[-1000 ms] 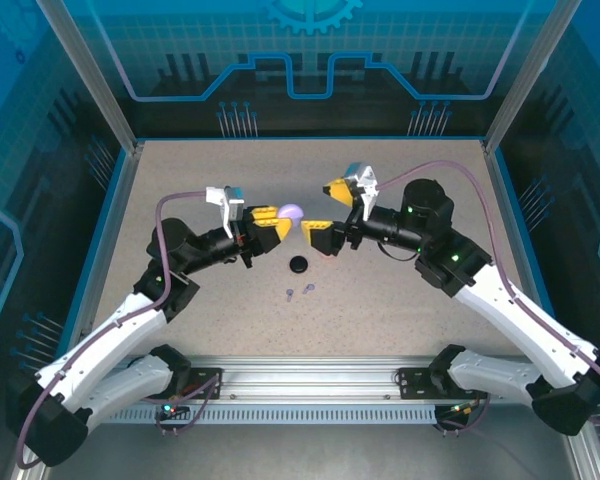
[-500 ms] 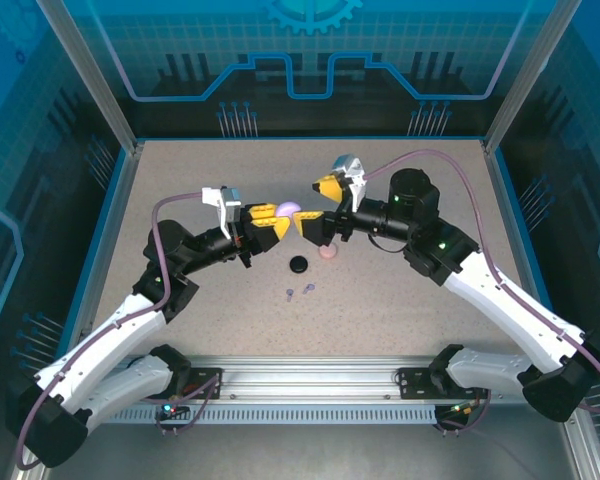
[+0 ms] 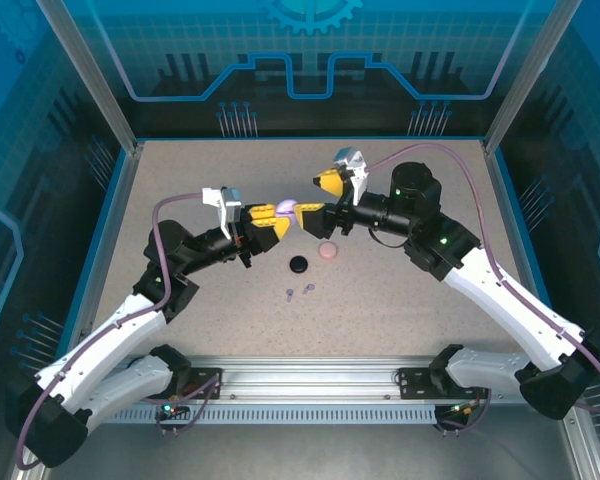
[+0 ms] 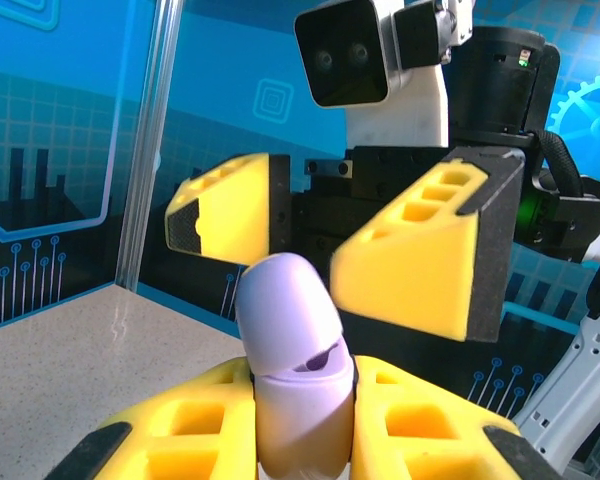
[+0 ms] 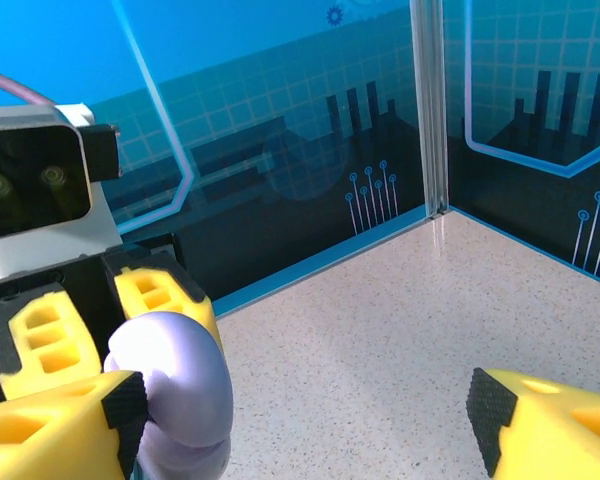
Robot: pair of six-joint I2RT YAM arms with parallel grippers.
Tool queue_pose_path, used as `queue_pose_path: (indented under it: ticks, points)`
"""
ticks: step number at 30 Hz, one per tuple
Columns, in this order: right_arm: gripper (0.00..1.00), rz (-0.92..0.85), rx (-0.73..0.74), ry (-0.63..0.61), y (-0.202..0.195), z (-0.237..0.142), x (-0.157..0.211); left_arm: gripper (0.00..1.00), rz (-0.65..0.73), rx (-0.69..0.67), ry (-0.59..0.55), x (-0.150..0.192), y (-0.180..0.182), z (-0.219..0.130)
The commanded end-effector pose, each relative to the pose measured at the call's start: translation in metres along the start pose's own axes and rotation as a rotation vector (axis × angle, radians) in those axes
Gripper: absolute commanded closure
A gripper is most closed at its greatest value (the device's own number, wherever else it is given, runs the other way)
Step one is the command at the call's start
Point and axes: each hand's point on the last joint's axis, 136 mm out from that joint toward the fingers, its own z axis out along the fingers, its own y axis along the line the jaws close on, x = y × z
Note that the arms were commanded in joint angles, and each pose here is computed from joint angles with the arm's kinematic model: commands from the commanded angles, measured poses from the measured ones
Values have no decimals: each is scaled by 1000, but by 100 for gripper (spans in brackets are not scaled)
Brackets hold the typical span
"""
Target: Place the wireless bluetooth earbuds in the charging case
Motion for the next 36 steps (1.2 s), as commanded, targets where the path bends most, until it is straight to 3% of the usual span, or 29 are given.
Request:
queue_pose_path:
  ticks: [1, 22, 28, 32, 36]
  points:
    - [14, 10, 37, -24, -10, 0, -12, 94, 53, 40, -25, -5, -10, -2]
    - [14, 42, 40, -23, -17, -1, -15, 96, 62, 29, -11, 1, -6, -2]
    - [7, 49, 37, -73, -8, -23, -24, 96, 77, 21, -15, 2, -6, -4]
    - [4, 76, 102, -81, -10, -43, -20, 97, 111, 15, -24, 1, -7, -7]
    - [7, 182, 255, 32, -32, -55, 15, 99, 162, 8, -45, -4, -10, -11]
